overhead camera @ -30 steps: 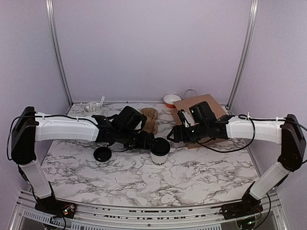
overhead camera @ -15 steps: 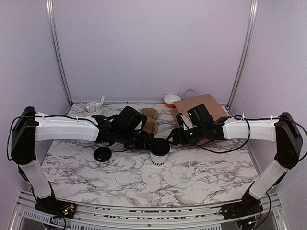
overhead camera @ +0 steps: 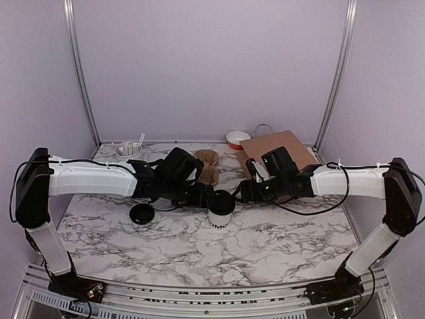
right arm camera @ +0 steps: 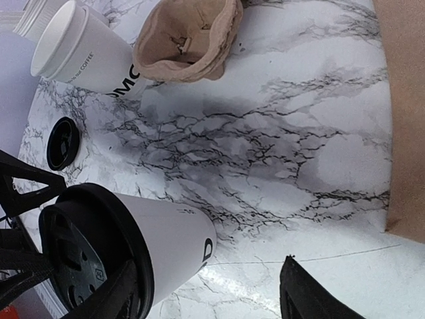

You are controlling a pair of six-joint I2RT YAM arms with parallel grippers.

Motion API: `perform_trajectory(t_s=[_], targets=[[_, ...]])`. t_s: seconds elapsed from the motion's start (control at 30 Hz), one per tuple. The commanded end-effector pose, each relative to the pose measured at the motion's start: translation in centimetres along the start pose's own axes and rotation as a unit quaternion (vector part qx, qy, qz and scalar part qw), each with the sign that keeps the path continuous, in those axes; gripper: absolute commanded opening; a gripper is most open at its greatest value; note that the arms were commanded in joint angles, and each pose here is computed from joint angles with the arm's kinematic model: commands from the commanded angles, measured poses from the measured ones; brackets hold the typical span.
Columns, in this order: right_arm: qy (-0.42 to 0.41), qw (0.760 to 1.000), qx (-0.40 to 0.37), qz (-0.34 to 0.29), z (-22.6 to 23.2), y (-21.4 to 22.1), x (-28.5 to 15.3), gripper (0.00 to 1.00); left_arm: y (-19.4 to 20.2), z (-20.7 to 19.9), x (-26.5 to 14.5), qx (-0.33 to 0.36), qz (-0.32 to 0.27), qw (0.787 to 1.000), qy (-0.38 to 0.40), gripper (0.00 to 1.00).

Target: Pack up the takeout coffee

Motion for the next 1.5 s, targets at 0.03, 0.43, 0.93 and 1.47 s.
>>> perform_trajectory(t_s=[0.03, 0.43, 0.93, 1.47], targets=[[0.033, 0.999, -0.016, 0.006, 0.3, -0.6, -1.3, 0.69, 0.0, -0.5, -0.7, 0.013, -0.001, 1.000, 0.001, 0.82], [0.029, 0.999, -0.039, -0.022, 2.2, -3.7, -2.0, 0.69, -2.1, -2.0, -3.2, 0.009, -0.037, 0.999, 0.024, 0.82], [0.032, 0.996, -0.088, 0.001, 5.3, -1.8, -1.0, 0.63, -1.4, 1.7, -1.6, -0.062, -0.017, 0.998, -0.007, 0.68], [0.033, 0.996, -0.086, 0.008, 5.1, -0.6, -1.1, 0.44, -0.7, 2.2, 0.1, -0.064, -0.001, 0.998, -0.014, 0.60]])
Point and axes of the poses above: each gripper's point midway between its finger pads, its own x axis out along the fingers, its own z axis along the line the jaws close on, y = z × x, the point moved 3 cm from there along -x, back along the fingers
